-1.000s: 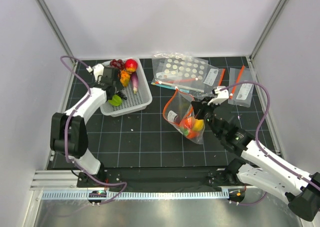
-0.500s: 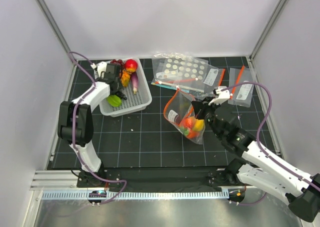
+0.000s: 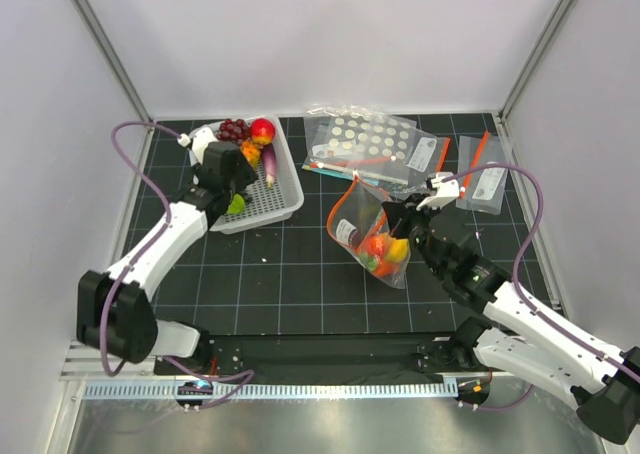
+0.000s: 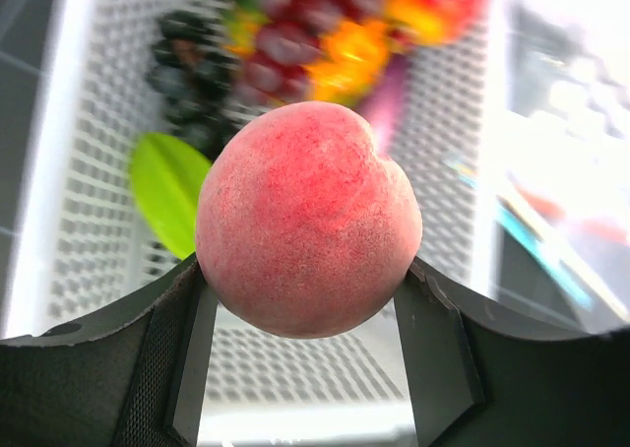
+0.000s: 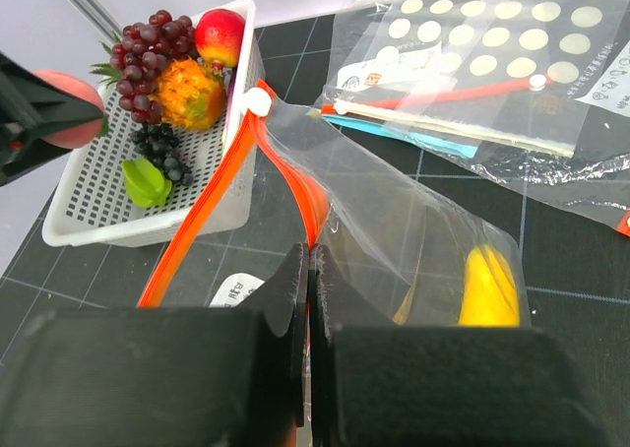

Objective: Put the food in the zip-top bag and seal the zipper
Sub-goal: Pick up the fake fruit from the bin, then place the fake fruit in the zipper food storage bag.

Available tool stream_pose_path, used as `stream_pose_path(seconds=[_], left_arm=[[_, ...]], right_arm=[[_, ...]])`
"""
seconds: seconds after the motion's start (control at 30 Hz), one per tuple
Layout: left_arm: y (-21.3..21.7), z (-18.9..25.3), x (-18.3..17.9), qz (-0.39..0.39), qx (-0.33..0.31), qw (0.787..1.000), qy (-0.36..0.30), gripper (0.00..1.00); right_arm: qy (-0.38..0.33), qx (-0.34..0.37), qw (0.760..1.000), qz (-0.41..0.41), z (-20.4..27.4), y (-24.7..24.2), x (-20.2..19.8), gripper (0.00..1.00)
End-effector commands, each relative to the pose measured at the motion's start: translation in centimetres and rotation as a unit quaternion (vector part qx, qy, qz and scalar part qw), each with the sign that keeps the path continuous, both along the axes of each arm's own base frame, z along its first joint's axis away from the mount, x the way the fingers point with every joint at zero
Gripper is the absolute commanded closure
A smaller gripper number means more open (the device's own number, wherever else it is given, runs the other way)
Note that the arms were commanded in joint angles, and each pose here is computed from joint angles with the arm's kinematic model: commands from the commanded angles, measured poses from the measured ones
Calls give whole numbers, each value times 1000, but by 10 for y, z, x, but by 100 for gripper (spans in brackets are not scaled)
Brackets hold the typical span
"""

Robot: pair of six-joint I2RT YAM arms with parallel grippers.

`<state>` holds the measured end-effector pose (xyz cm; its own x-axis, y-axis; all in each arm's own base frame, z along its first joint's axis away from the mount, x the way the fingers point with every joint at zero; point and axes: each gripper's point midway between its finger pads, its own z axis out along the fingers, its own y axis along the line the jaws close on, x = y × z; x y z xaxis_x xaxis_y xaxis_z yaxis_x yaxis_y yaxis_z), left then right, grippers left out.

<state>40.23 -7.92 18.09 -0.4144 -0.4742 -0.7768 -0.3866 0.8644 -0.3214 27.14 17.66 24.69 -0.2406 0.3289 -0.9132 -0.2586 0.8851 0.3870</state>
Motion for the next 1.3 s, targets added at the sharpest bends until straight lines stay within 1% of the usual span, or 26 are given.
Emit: stream_pose_path(seconds=[0.0, 0.03, 0.07, 0.17, 0.27, 0.3, 0.33, 0.37, 0.4, 0.6, 0.63, 0.73, 0.77, 0.8, 0.83, 0.87, 0.9, 0.93, 0.97, 1.0, 1.03, 1.13, 1.17, 1.2, 1.23, 1.27], left_arm=[[-44, 39, -10, -76, -73, 992, -73, 67], [-54, 44, -18, -98, -87, 988, -83, 66], [-73, 56, -23, -139, -113, 979, -101, 65], [-110, 77, -40, -212, -144, 959, -123, 64], [-143, 91, -59, -276, -145, 941, -134, 64], [-159, 94, -69, -308, -149, 930, -133, 64], [-165, 97, -73, -321, -148, 925, -138, 64], [-176, 101, -78, -344, -155, 915, -144, 64], [-190, 106, -90, -376, -167, 900, -143, 63], [-240, 119, -124, -478, -169, 850, -142, 62], [-248, 121, -132, -499, -176, 837, -138, 62], [-267, 123, -146, -533, -184, 816, -129, 61], [-272, 121, -149, -540, -182, 812, -127, 60], [-279, 123, -156, -553, -177, 804, -130, 59], [-286, 121, -154, -557, -171, 803, -126, 59], [-288, 116, -155, -555, -162, 808, -116, 58], [-294, 113, -158, -564, -153, 804, -112, 57], [-299, 104, -156, -564, -146, 807, -95, 57], [-299, 100, -153, -556, -137, 815, -89, 55], [-299, 94, -149, -546, -131, 824, -77, 51], [-298, 89, -147, -541, -127, 828, -69, 49], [-299, 78, -143, -536, -116, 835, -46, 41], [-300, 77, -143, -536, -115, 836, -43, 36], [-300, 76, -142, -534, -113, 837, -41, 23], [-299, 75, -143, -533, -111, 838, -38, 7], [-299, 77, -144, -533, -110, 838, -41, 0]], right_arm=[[-23, 30, 999, 3, 22, 5, 3, 99], [-23, 29, 999, 3, 21, 5, 3, 99], [-24, 30, 999, 4, 23, 5, 2, 99], [-25, 32, 999, 7, 24, 5, 1, 99], [-27, 36, 999, 14, 27, 6, -1, 99], [-28, 36, 999, 13, 27, 6, -1, 99], [-30, 38, 999, 13, 29, 5, -2, 99], [-31, 39, 999, 13, 30, 5, -2, 99], [-31, 39, 999, 13, 29, 5, -3, 99], [-32, 41, 999, 18, 31, 6, -4, 99], [-32, 41, 998, 17, 32, 5, -4, 99], [-38, 44, 998, 13, 35, 1, -6, 99], [-40, 43, 998, 12, 37, 1, -6, 99], [-43, 44, 998, 12, 39, 0, -7, 99], [-44, 45, 998, 11, 40, -1, -8, 99], [-45, 45, 998, 10, 40, -2, -8, 99], [-47, 46, 998, 8, 41, -3, -9, 99], [-49, 47, 998, 8, 42, -4, -9, 99], [-48, 47, 998, 7, 41, -4, -9, 99], [-49, 48, 998, 6, 42, -5, -9, 99], [-49, 47, 998, 5, 42, -5, -9, 99], [-49, 47, 998, 4, 42, -6, -9, 99], [-50, 48, 998, 3, 42, -6, -9, 99], [-50, 48, 998, 2, 42, -6, -9, 99], [-51, 48, 998, 1, 42, -7, -9, 99], [-50, 47, 998, 0, 41, -7, -9, 99]])
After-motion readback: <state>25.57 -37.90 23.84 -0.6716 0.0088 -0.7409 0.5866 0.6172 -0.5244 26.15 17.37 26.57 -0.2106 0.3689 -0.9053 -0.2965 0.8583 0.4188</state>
